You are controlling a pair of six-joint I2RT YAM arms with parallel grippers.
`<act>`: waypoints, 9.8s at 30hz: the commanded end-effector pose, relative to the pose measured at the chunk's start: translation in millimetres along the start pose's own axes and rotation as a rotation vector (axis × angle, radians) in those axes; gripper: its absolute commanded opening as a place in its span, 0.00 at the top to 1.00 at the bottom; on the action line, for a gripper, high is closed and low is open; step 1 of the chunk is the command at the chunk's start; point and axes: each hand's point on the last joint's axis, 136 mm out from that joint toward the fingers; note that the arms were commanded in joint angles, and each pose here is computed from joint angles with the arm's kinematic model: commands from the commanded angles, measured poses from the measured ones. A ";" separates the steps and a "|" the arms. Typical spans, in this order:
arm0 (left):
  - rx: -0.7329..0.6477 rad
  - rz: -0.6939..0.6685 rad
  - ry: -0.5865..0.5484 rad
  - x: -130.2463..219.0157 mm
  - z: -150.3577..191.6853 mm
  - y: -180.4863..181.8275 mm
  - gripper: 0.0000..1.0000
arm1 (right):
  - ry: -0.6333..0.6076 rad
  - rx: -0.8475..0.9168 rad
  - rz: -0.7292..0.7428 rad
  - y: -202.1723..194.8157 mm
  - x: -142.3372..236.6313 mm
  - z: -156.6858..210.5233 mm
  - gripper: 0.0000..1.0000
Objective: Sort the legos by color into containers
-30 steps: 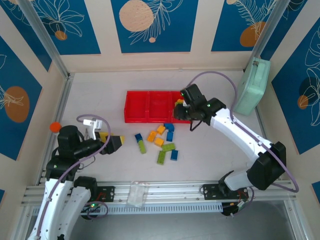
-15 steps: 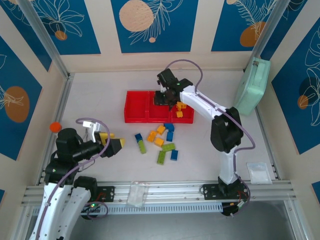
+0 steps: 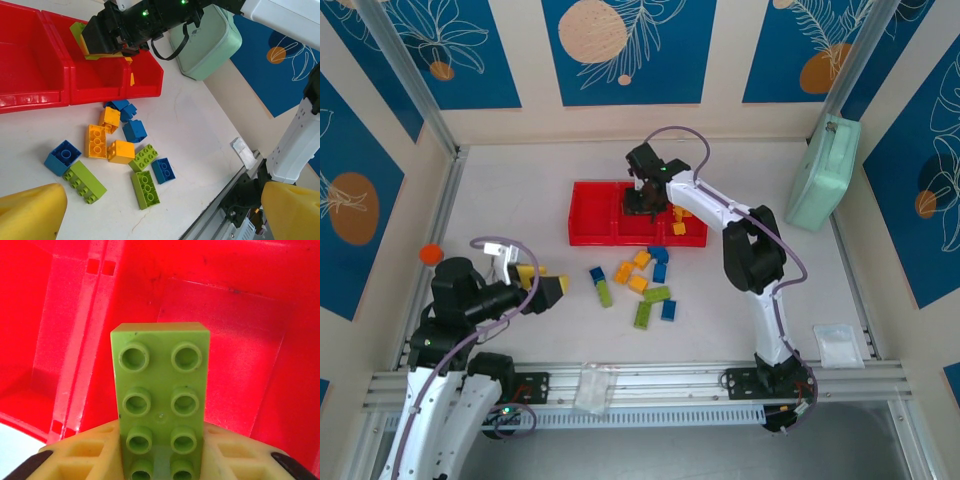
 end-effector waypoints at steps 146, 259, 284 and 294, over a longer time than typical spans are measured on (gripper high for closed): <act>0.048 -0.201 0.067 -8.1 8.9 38.4 0.01 | 0.020 0.058 -0.399 134.7 -14.0 -0.8 0.41; 0.068 -0.210 0.086 -12.1 10.6 43.1 0.01 | 0.092 -0.120 0.303 -34.4 10.9 146.7 0.66; 0.057 -0.227 0.068 -8.7 8.1 43.8 0.01 | -0.254 0.093 -0.105 112.4 51.2 -18.9 0.72; 0.058 -0.230 0.070 -9.1 8.3 44.7 0.01 | -0.311 0.091 -0.156 117.0 -10.5 -63.2 0.72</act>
Point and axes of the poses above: each hand's point on the last joint's axis, 136 mm out from that joint toward the fingers, its own x axis back along the fingers, its own y axis along the line the jaws close on, z = x × y, and after that the axes turned 1 degree about x, right-handed
